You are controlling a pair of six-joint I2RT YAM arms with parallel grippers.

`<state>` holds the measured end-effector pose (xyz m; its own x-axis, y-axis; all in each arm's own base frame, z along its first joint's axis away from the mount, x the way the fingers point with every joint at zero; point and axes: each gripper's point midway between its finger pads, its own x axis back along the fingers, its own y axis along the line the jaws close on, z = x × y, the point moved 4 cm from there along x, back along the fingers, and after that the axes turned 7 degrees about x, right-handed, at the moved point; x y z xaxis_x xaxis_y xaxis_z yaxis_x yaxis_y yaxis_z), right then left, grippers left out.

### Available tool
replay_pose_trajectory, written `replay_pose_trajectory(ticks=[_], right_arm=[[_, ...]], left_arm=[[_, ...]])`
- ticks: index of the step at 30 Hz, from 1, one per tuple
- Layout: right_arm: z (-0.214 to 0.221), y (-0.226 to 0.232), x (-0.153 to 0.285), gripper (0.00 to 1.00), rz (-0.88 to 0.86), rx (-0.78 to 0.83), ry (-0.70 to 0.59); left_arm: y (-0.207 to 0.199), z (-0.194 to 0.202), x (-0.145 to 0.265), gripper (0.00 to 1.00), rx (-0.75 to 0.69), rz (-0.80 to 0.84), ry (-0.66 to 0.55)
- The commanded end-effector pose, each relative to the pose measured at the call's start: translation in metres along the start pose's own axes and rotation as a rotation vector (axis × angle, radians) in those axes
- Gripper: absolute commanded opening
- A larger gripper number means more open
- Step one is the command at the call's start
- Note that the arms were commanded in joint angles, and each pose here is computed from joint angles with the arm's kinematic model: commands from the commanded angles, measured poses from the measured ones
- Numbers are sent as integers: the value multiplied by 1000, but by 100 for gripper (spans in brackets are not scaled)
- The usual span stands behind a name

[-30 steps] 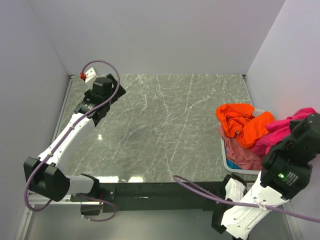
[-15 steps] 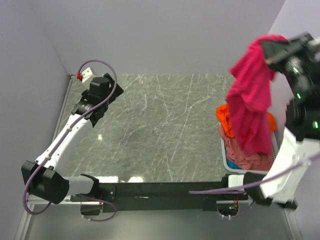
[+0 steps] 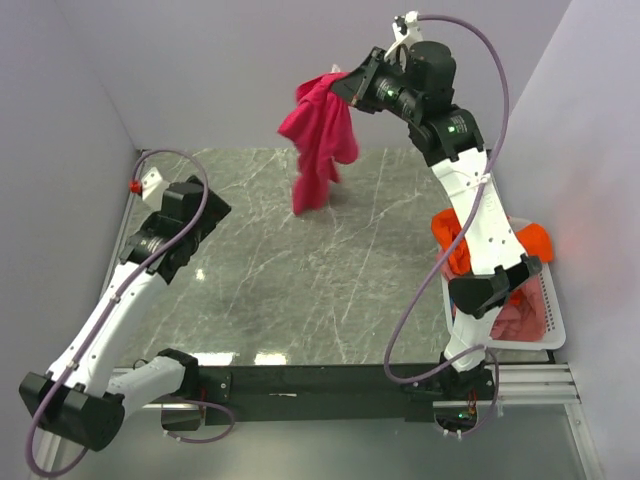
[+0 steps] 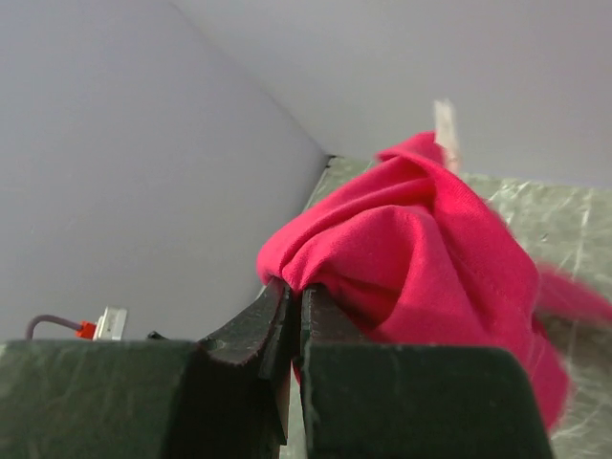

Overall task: Fold and stack the t-shirts
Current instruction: Move the tshirt to the center of the board, then flatten the tshirt out

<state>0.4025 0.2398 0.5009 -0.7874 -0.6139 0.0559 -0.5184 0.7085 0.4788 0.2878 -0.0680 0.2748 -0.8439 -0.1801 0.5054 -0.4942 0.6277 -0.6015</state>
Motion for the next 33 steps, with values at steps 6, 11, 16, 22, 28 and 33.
replay_pose_trajectory(ticks=[6,11,16,22,28,33], right_arm=[[45,-84,22,1,232,-140,31],[188,-209,54,56,536,-253,328],[209,-216,75,84,656,-118,425],[212,-203,66,83,663,54,438],[234,-183,11,79,555,211,523],[250,-168,-41,78,508,281,560]], left_arm=[[28,-1,5,100,20,-88,-41],[35,19,-26,99,6,-109,23],[29,38,-79,99,9,-91,118],[16,49,-147,99,-10,-120,215],[30,50,-218,94,14,-187,248],[32,58,-245,79,-1,-187,288]])
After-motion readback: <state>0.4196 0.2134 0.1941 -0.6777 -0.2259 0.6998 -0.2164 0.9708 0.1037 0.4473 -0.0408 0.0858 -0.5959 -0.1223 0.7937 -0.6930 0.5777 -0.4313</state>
